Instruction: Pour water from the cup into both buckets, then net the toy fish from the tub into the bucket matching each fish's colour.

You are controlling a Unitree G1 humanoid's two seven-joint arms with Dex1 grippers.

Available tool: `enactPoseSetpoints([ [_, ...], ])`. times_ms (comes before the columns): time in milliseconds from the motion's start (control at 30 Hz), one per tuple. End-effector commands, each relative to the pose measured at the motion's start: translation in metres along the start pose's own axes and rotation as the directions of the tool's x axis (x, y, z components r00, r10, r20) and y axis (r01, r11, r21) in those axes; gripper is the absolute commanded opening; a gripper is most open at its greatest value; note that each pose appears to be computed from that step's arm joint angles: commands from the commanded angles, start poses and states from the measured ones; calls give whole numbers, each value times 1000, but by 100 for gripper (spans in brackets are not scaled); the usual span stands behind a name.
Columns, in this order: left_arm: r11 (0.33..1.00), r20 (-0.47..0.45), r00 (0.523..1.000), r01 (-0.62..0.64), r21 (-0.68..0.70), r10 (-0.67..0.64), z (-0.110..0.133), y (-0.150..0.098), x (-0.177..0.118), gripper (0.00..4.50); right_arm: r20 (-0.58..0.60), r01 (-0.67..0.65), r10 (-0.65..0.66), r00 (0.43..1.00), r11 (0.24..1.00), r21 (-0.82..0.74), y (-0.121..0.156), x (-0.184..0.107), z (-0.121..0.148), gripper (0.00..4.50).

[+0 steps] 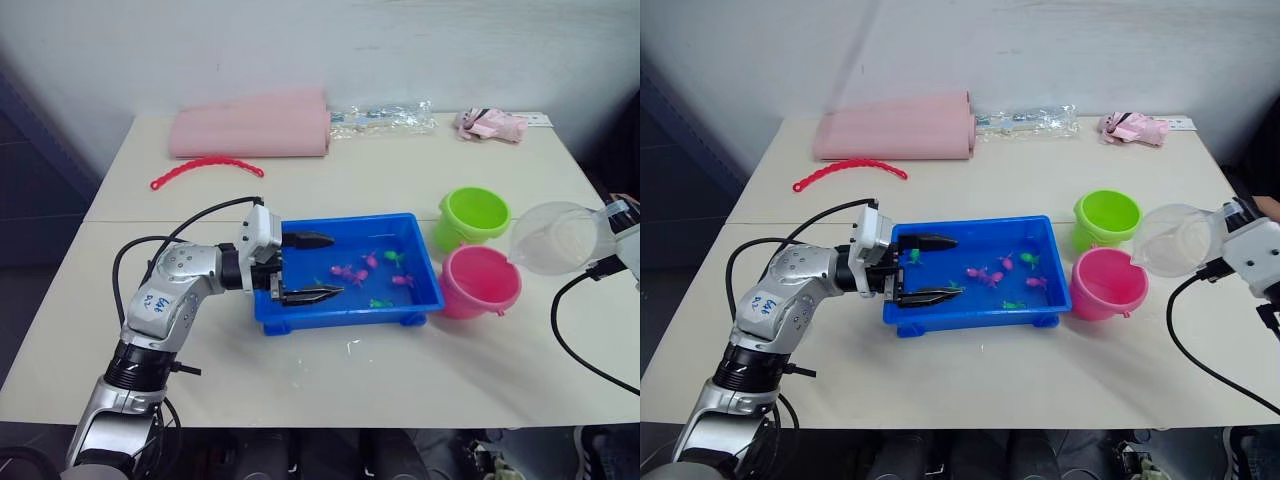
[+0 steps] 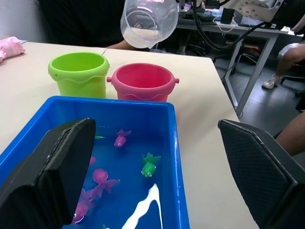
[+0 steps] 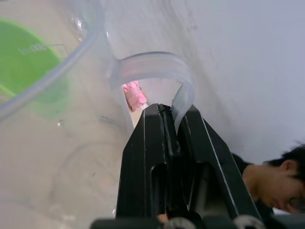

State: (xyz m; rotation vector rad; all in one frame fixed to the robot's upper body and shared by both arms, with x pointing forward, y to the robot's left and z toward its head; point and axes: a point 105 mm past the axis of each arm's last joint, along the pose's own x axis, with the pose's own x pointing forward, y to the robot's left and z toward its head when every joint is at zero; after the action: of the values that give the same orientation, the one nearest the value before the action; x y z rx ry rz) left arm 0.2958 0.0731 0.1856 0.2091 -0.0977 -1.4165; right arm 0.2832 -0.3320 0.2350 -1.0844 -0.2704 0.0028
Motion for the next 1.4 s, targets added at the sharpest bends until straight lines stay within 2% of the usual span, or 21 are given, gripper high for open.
enactPoseSetpoints([
  [33,999,6,1000,13,36,-13,6,-4,1,450,78,9,-1,997,995,-98,-4,2,16,10],
  [800,999,15,1000,8,44,-9,9,-3,2,450,43,88,-81,996,976,-198,-8,2,10,10],
  [1400,999,14,1000,-2,42,1,8,-4,-2,450,39,88,-81,996,970,-228,-7,1,8,10],
])
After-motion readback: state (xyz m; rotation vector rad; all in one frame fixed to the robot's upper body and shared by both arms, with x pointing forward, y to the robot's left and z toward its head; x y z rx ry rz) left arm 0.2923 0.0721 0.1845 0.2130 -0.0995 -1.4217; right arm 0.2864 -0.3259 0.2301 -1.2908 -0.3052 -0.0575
